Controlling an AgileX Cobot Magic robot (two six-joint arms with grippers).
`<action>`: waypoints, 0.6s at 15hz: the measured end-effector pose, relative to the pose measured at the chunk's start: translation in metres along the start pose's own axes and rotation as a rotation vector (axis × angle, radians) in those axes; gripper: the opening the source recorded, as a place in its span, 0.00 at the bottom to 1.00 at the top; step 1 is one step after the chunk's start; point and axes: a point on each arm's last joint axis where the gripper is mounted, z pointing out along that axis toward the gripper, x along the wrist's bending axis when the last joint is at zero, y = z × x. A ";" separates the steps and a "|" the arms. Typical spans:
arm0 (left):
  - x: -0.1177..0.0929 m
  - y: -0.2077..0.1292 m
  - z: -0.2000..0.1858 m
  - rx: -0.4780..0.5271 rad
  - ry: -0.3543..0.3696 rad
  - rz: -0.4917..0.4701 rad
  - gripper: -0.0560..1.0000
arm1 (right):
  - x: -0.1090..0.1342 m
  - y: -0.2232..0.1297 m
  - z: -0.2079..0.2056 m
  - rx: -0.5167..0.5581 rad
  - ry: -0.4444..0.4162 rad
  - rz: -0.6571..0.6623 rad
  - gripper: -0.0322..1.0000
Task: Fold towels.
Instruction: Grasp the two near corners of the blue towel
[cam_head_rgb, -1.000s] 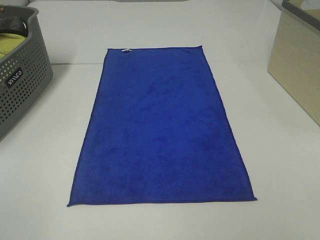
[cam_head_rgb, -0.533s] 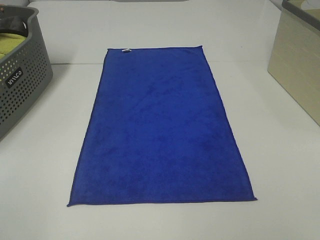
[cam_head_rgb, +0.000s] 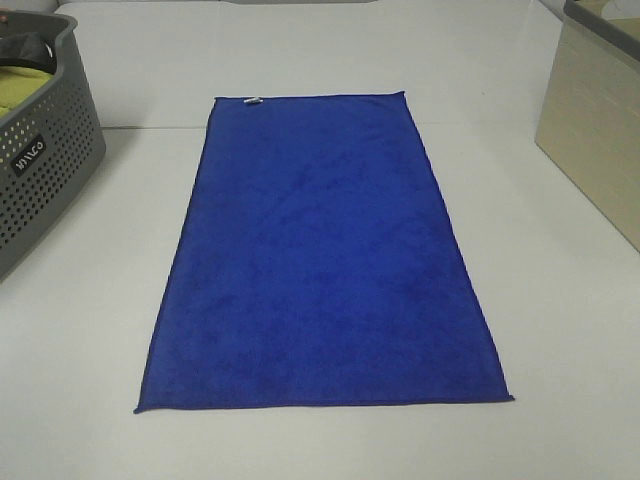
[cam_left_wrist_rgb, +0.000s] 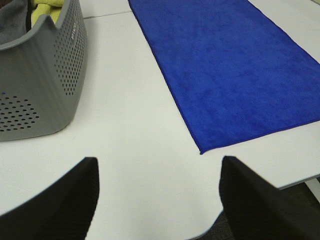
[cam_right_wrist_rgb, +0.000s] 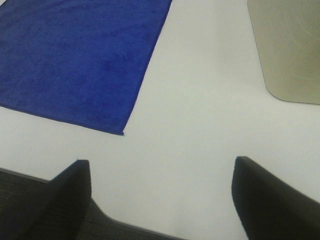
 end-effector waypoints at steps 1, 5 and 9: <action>0.000 0.000 0.000 0.000 0.000 0.000 0.67 | 0.000 0.000 0.000 0.000 0.000 0.000 0.77; 0.000 0.000 0.000 0.000 0.000 0.000 0.67 | 0.000 0.000 0.000 0.000 0.000 0.000 0.77; 0.000 0.000 0.000 0.000 0.000 0.000 0.67 | 0.000 0.000 0.000 0.000 0.000 0.000 0.77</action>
